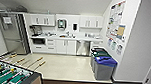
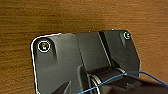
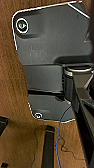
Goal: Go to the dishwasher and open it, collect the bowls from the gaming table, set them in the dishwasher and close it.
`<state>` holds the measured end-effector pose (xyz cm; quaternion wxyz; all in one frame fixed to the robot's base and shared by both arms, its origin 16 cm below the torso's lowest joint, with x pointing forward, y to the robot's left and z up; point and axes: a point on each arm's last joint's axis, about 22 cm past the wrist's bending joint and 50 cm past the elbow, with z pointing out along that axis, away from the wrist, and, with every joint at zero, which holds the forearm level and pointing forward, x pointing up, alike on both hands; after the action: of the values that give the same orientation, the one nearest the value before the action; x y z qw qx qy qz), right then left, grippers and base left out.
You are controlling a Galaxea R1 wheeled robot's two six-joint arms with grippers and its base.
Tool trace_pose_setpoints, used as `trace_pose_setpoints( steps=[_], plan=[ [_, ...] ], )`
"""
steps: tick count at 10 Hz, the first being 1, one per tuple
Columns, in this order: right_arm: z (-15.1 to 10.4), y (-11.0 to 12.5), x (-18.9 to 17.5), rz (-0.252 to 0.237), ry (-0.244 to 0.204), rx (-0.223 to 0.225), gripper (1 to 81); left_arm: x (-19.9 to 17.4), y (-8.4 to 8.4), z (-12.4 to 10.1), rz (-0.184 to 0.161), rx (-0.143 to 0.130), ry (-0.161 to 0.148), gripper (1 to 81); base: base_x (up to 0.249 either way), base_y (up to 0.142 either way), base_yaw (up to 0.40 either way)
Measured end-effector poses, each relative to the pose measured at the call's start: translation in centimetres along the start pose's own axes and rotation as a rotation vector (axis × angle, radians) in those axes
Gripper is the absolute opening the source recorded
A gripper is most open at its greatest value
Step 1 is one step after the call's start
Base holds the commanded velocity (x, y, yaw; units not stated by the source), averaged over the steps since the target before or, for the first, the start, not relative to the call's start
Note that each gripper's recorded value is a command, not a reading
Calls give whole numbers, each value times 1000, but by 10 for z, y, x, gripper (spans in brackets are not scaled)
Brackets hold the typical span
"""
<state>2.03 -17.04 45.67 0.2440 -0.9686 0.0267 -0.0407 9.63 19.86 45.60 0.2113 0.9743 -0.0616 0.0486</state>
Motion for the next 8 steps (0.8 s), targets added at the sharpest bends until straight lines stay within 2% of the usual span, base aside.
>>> trace_pose_setpoints(
  steps=[8],
  plan=[
    [-1,2,0,0,0,-3,811,0,0,0,0,0,-1,811,134,0,0]
  ],
)
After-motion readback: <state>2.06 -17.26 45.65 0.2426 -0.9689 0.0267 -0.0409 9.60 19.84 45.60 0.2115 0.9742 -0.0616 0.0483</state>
